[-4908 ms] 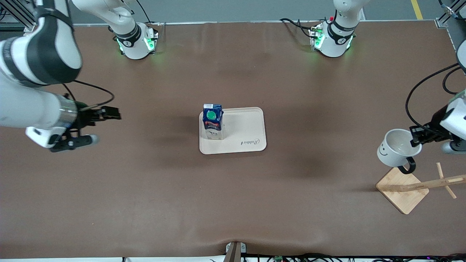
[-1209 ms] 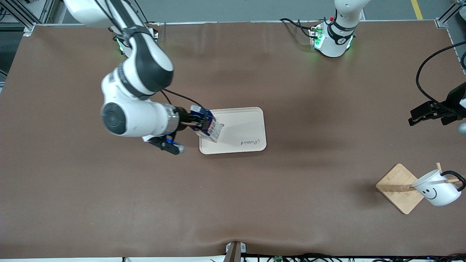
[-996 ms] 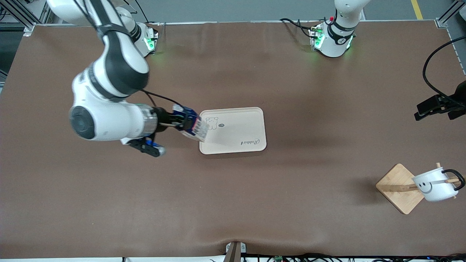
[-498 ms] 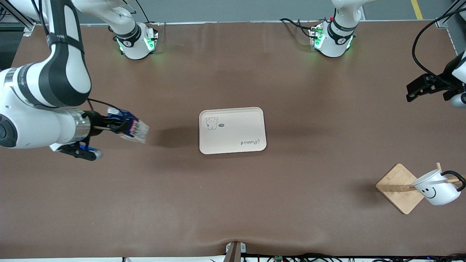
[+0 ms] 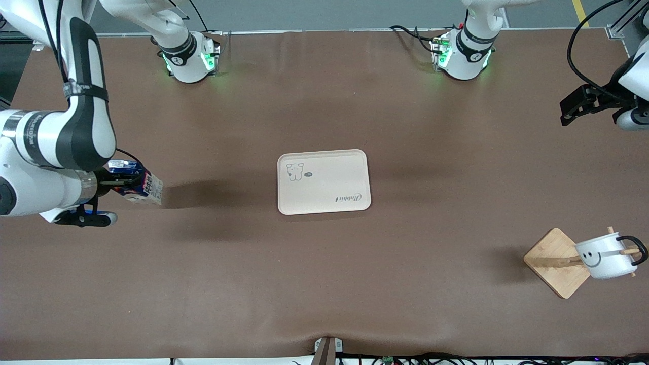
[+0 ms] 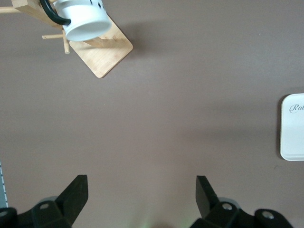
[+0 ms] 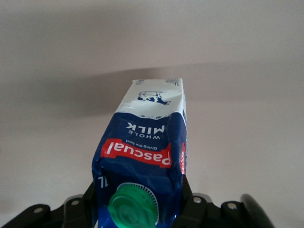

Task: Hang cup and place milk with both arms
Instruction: 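Lift the milk carton off the tray with the right gripper, then lower the milk carton onto the table with the right gripper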

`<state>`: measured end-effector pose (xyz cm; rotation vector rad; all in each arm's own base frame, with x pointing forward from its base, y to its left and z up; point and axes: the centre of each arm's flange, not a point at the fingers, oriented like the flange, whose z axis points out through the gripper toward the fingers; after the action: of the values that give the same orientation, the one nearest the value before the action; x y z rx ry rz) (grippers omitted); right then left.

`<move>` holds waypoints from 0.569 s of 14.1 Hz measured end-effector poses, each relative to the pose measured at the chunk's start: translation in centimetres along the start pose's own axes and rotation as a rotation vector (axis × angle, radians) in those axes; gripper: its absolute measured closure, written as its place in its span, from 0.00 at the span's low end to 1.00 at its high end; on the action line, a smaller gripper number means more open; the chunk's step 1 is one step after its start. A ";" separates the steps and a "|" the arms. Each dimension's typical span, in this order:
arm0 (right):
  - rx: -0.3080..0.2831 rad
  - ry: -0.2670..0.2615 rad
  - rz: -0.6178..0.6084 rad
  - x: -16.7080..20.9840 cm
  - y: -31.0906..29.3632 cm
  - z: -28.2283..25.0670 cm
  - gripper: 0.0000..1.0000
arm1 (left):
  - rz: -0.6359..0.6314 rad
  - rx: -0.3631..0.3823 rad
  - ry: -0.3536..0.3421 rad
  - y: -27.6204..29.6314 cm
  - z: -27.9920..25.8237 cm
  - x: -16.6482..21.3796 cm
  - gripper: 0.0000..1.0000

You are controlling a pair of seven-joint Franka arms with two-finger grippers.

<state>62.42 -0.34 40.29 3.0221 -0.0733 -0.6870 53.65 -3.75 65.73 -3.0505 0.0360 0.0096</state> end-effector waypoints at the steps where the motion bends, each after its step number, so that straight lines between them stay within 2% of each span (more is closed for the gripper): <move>1: 0.005 -0.011 -0.002 0.0 1.3 0.7 0.35 | 0.000 -0.004 -0.002 0.1 0.0 0.0 0.00; 3: 0.047 -0.035 0.027 -0.4 4.5 1.9 0.35 | 0.000 -0.014 -0.010 0.1 0.4 0.0 0.00; 5: 0.152 -0.032 0.028 -0.7 8.2 3.4 0.35 | -0.003 -0.017 -0.014 -0.1 0.6 0.0 0.00; 6: 0.185 -0.019 0.016 -0.8 9.9 4.2 0.35 | -0.005 -0.018 -0.014 -0.2 0.6 0.0 0.00; 8: 0.210 -0.013 0.015 -1.0 12.2 5.9 0.35 | -0.007 -0.018 -0.013 -0.3 0.5 -0.1 0.00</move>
<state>58.50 -12.64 36.03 3.2116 -0.1800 -0.7425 53.58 -3.43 65.26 -3.0681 0.0247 0.0295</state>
